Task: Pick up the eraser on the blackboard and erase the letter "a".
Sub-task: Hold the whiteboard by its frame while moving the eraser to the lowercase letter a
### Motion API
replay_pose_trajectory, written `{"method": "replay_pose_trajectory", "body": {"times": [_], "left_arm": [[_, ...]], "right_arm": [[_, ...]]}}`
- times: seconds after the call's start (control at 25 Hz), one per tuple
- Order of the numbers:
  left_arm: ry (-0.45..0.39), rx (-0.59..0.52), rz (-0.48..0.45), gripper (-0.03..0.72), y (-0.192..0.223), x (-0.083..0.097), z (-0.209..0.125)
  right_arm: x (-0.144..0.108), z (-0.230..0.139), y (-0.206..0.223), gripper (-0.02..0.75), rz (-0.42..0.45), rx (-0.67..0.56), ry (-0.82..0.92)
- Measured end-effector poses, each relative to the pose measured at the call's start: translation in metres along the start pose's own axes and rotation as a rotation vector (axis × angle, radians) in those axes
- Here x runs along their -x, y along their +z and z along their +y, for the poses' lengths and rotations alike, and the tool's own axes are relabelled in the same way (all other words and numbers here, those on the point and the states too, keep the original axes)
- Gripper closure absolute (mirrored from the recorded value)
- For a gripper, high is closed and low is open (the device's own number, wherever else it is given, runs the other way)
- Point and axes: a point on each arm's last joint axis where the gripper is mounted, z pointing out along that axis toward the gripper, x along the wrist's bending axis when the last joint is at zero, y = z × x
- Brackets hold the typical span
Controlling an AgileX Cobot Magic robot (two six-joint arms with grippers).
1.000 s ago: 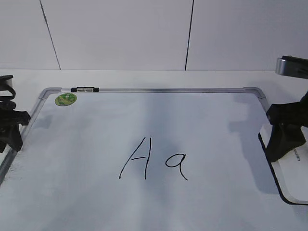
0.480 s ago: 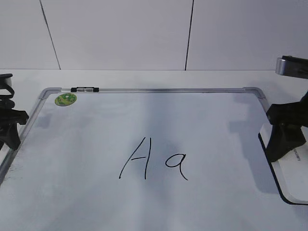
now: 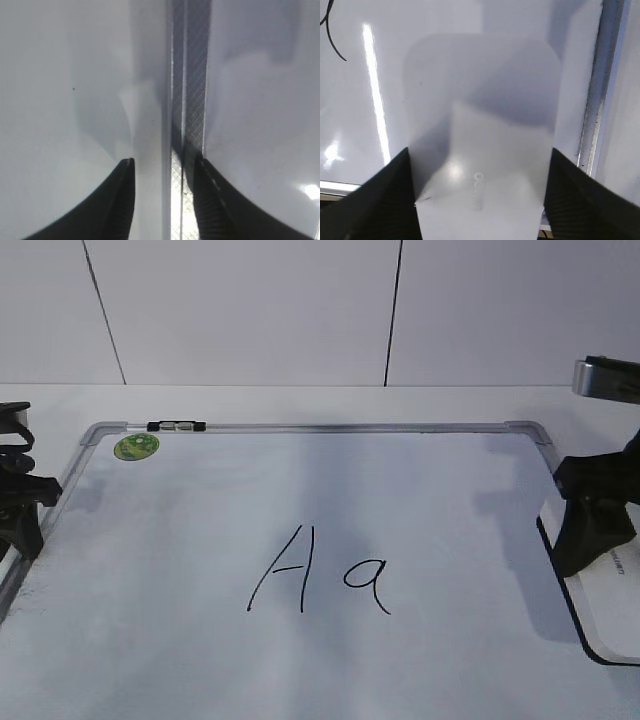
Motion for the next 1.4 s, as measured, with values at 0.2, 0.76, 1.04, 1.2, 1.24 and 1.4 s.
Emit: {"method": "replay_pose_trajectory", "body": {"times": [0.2, 0.76, 1.04, 1.2, 1.24, 1.4], "left_arm": [[0.001, -0.002, 0.001, 0.400, 0.0006, -0.0001, 0.0001], [-0.004, -0.003, -0.004, 0.601, 0.0004, 0.0017, 0.0002], [-0.010, -0.001, -0.003, 0.661, -0.0001, 0.0016, 0.0008], [-0.013, 0.000, -0.006, 0.674, -0.0001, 0.0018, 0.0008], [-0.013, 0.000, -0.006, 0.674, -0.0001, 0.0018, 0.0008], [-0.014, 0.000, -0.007, 0.674, -0.0001, 0.0019, 0.0008]], "right_arm": [[0.0000, 0.0000, 0.0000, 0.200, 0.000, 0.000, -0.004], [-0.0009, -0.0001, 0.0000, 0.200, 0.009, -0.001, -0.004], [-0.0010, -0.0001, 0.0000, 0.200, 0.011, -0.001, -0.006], [-0.0010, -0.0001, 0.0000, 0.200, 0.011, -0.001, -0.008], [-0.0010, -0.0001, 0.0000, 0.200, 0.011, -0.001, -0.008], [-0.0010, -0.0001, 0.0000, 0.200, 0.011, -0.001, -0.008]]}}
